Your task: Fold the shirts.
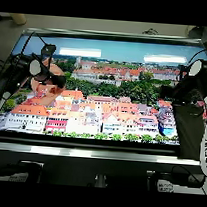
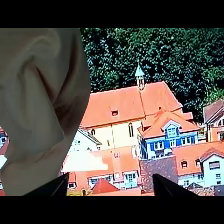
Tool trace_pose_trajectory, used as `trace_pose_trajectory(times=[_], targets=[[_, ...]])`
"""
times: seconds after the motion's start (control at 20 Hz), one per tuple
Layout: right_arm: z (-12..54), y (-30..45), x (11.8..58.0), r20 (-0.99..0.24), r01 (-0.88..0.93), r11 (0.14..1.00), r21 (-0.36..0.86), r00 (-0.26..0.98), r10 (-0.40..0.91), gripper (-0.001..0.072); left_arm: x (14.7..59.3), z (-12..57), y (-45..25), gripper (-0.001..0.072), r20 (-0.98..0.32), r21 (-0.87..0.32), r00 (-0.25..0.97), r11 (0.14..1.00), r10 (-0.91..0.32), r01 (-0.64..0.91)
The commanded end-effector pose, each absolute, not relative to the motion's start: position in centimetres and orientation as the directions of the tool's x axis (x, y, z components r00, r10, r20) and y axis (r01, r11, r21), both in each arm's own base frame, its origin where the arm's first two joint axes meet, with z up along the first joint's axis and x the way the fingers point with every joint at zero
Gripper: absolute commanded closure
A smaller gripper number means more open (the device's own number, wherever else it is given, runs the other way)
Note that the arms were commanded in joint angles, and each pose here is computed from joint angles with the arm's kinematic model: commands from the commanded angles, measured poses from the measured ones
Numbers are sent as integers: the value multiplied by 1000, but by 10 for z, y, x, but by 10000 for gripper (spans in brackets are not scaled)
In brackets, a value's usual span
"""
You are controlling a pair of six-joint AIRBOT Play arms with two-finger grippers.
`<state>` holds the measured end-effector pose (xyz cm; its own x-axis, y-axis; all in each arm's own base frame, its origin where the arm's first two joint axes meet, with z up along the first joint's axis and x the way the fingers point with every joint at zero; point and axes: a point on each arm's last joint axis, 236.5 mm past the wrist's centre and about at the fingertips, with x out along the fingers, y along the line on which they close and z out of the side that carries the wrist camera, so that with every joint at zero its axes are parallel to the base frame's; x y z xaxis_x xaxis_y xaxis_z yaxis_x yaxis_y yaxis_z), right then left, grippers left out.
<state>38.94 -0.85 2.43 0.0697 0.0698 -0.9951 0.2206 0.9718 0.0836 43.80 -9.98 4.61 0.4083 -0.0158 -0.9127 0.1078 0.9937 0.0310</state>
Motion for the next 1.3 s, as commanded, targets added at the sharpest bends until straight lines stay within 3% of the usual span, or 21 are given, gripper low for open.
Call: trace_pose_trajectory(times=[0.0, 0.65, 0.95, 1.05, 1.1, 1.15, 1.25], targets=[[24, -9, 389, -995, 221, 972, 84, 70, 70, 103, 438, 46, -99, 104, -913, 31, 408, 994, -15, 107], [25, -8, 393, -994, 221, 971, 90, 86, 73, 104, 440, 47, -101, 104, -909, 21, 417, 996, -20, 91], [27, -9, 412, -984, 219, 970, 103, 167, 67, 104, 488, 70, -118, 100, -792, -27, 605, 994, -86, 107], [29, -10, 421, -977, 218, 970, 109, 202, 64, 104, 507, 76, -107, 108, -744, 33, 666, 993, -51, 112], [29, -10, 424, -974, 218, 970, 111, 217, 63, 104, 510, 67, -88, 102, -764, 46, 645, 997, -2, 58], [30, -10, 428, -971, 217, 970, 113, 231, 62, 104, 507, 48, -65, 15, -815, 35, 579, 999, 35, -12], [31, -11, 432, -967, 216, 969, 117, 248, 61, 104, 492, 0, -26, 6, -917, -27, 398, 989, 35, -148]])
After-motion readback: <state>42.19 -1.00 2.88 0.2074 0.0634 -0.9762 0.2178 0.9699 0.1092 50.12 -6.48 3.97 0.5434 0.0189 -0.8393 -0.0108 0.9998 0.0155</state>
